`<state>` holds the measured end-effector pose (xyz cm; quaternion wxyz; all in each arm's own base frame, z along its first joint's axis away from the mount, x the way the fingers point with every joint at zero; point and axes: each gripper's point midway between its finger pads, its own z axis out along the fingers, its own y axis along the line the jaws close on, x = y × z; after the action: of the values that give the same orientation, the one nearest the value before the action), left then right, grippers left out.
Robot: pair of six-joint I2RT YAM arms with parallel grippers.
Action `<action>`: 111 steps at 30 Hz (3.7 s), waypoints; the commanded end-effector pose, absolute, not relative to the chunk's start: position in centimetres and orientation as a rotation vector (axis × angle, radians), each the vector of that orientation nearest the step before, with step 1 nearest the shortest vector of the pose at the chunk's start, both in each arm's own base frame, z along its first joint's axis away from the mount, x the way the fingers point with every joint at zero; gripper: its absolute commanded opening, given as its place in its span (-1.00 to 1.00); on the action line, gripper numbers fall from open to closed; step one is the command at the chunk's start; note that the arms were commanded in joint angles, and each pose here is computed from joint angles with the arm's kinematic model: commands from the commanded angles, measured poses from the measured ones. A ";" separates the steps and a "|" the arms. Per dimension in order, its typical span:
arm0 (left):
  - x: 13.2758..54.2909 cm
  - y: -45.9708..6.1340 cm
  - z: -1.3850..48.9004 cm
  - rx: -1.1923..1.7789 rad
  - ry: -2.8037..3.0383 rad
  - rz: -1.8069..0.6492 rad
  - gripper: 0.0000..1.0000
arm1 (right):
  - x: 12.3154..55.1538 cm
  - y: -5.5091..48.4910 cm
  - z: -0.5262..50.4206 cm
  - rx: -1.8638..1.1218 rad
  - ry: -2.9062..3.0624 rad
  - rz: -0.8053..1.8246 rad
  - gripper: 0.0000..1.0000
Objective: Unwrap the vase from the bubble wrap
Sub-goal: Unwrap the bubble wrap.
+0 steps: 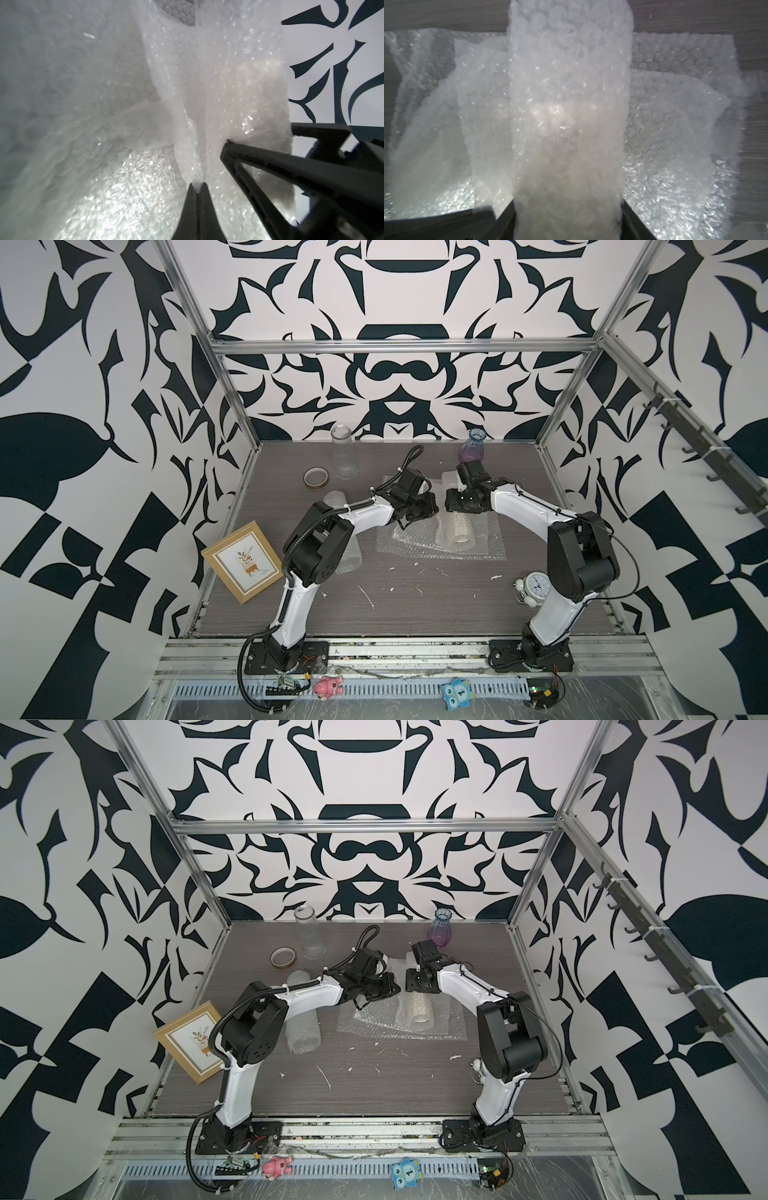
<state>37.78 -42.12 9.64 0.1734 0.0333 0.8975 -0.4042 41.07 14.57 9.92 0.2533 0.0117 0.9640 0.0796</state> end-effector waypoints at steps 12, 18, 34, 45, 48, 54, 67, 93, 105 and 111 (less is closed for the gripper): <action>36.6 -37.8 16.7 0.165 2.459 -1.229 -1.00 | 40.7 17.5 18.7 0.031 2.435 0.354 -0.42; 36.2 -35.3 16.7 0.148 2.472 -1.245 -1.00 | 40.2 19.6 17.9 0.068 2.428 0.436 -0.42; 35.6 -32.3 10.3 0.161 2.595 -1.194 -1.00 | 39.7 21.6 9.6 0.219 2.442 0.526 -0.38; 36.2 -31.1 6.2 0.097 2.666 -1.081 -1.00 | 39.7 21.0 6.7 0.111 2.543 0.376 0.35; 36.3 -30.9 5.6 0.082 2.682 -1.057 -1.00 | 39.7 20.8 6.8 0.065 2.565 0.326 0.40; 36.3 -30.4 4.8 0.051 2.715 -1.015 -1.00 | 39.8 20.4 7.5 0.014 2.569 0.273 0.46; 36.9 -30.2 4.4 -0.033 2.733 -0.982 -1.00 | 38.4 16.7 9.6 -0.043 2.557 0.123 0.55; 35.5 -31.0 17.8 0.209 2.536 -0.984 0.53 | 35.5 16.4 20.8 0.054 2.260 0.359 0.38; 33.7 -30.4 20.5 0.489 2.448 -0.789 0.98 | 38.9 19.8 16.3 0.005 2.421 0.335 0.48; 34.1 -26.0 24.2 0.435 2.329 -0.539 0.98 | 40.6 20.8 14.4 -0.052 2.536 0.258 0.51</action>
<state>33.78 -28.67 21.02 0.2847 0.1659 0.9080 -0.2587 40.21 20.57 13.36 0.2997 -0.0088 0.9484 0.1029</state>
